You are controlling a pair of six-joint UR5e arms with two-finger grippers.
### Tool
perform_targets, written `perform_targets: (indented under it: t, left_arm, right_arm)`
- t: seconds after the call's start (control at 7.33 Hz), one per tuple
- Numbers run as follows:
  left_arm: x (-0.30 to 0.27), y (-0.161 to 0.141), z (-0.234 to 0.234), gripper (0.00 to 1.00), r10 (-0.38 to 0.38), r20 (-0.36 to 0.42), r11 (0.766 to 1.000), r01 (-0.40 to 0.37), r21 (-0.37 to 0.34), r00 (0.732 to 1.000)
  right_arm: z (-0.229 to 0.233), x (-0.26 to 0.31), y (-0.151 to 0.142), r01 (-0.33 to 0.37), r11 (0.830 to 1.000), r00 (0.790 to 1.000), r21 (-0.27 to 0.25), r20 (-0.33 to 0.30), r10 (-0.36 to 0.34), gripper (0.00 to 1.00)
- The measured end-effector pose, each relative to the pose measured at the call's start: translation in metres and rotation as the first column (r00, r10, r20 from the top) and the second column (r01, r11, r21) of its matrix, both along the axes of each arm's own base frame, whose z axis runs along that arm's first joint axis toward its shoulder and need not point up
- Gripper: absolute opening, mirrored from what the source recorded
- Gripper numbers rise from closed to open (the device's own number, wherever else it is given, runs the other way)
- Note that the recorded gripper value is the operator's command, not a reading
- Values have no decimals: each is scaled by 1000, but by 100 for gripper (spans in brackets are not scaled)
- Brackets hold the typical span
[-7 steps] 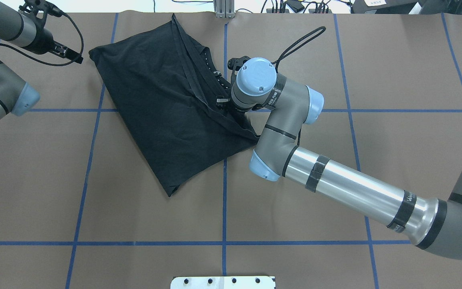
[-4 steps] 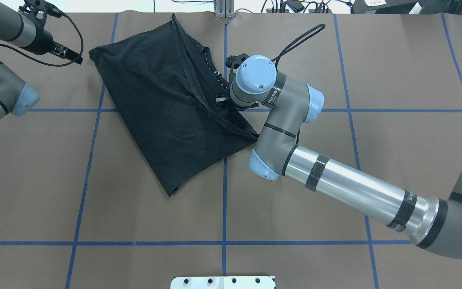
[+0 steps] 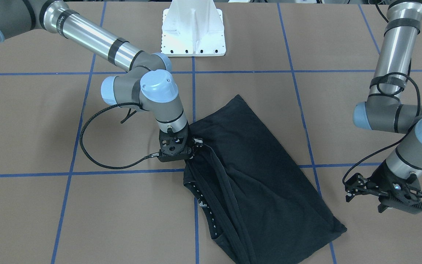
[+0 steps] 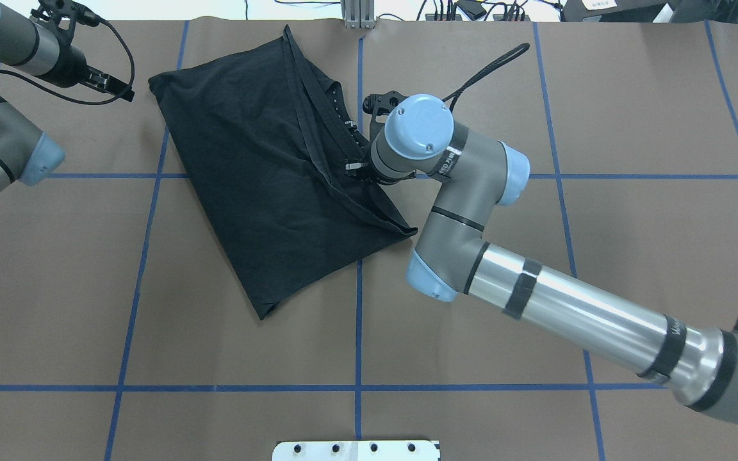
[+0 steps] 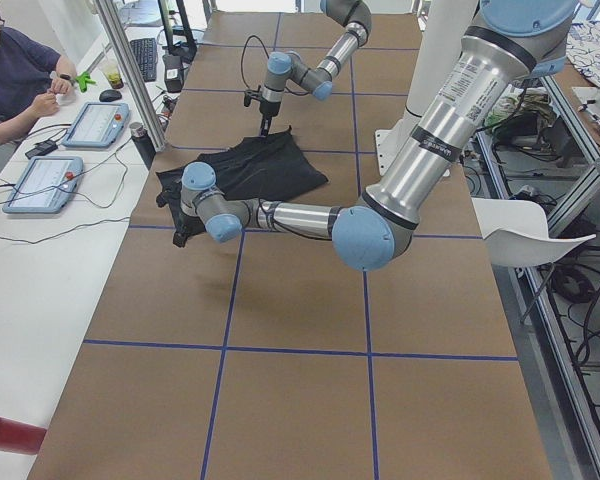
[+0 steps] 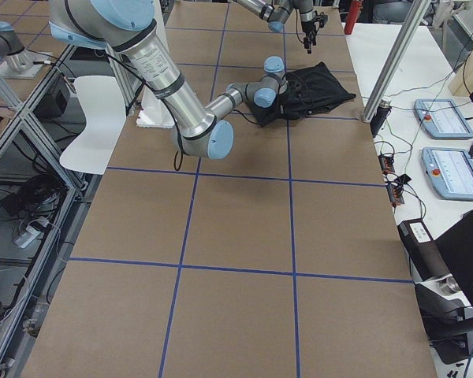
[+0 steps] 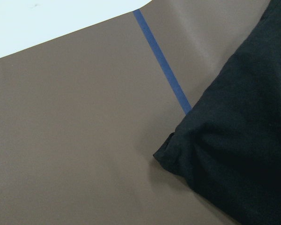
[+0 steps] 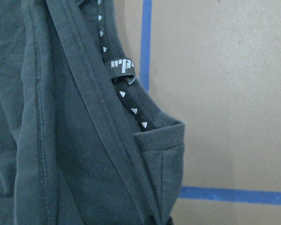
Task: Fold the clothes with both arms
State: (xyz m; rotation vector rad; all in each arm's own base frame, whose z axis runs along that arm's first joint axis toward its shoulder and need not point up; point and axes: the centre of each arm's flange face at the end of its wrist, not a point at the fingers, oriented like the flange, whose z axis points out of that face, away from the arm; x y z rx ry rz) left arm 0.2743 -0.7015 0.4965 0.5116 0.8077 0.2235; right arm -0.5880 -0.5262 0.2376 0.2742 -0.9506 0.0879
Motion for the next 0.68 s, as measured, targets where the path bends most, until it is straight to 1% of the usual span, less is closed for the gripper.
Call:
perform_targets:
  t: [0.14,0.41,0.55,0.68]
  left_arm:
    - [0,0,-1,100,0,-1,1000,0,1,1000]
    - [0,0,-1,100,0,-2,1000,0,1,1000]
    - [0,0,-1,100,0,-2,1000,0,1,1000]
    - [0,0,-1,100,0,-2,1000,0,1,1000]
  right_arm:
    - [10,15,28,15,1000,1000,3,5,-15,0]
    - [31,46,107,47,999,998,2,31,-47,0]
    - [26,53,147,51,999,998,-10,41,-51,0]
    - [17,54,180,57,998,998,-15,36,-56,0]
